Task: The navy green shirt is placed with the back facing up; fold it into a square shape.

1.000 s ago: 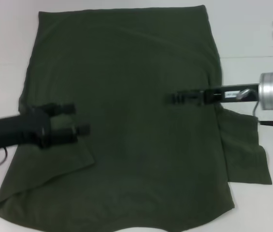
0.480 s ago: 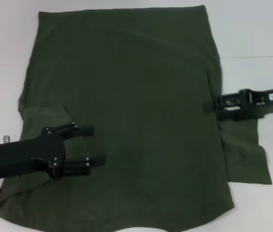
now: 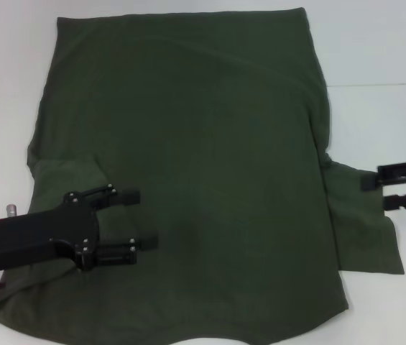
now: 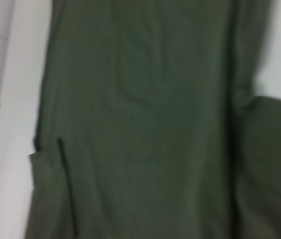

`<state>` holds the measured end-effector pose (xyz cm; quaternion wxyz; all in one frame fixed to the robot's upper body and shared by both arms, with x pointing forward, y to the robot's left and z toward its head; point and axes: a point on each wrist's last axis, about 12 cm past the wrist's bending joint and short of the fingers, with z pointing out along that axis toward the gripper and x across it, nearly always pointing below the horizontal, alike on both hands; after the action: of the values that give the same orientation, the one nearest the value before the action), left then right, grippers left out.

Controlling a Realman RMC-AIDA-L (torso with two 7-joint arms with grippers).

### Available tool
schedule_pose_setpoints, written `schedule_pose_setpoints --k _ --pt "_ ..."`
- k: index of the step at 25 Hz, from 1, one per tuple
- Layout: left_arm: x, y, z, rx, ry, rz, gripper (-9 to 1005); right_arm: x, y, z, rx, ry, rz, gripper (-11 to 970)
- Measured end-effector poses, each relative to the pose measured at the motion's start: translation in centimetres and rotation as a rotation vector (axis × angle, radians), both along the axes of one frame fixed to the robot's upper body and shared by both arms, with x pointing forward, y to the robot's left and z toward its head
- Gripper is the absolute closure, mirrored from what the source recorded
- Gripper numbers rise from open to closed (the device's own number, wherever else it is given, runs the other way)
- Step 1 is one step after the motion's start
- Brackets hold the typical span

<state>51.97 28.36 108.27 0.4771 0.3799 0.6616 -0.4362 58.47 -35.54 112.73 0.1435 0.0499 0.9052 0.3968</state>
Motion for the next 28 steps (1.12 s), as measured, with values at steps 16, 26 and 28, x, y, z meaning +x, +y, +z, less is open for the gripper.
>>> schedule_pose_setpoints --k 16,26,28 --pt "0.6 -0.2 0.1 0.015 -0.016 0.007 112 -0.8 -1.9 -1.6 -0.106 0.051 -0.065 133" --pt "0.8 -0.4 0.1 0.03 -0.011 0.003 113 -0.7 -1.4 -2.5 -0.116 0.055 -0.061 134" --pt "0.9 -0.4 0.1 0.033 -0.011 0.003 113 -0.7 -1.2 -2.6 -0.118 0.055 -0.059 134"
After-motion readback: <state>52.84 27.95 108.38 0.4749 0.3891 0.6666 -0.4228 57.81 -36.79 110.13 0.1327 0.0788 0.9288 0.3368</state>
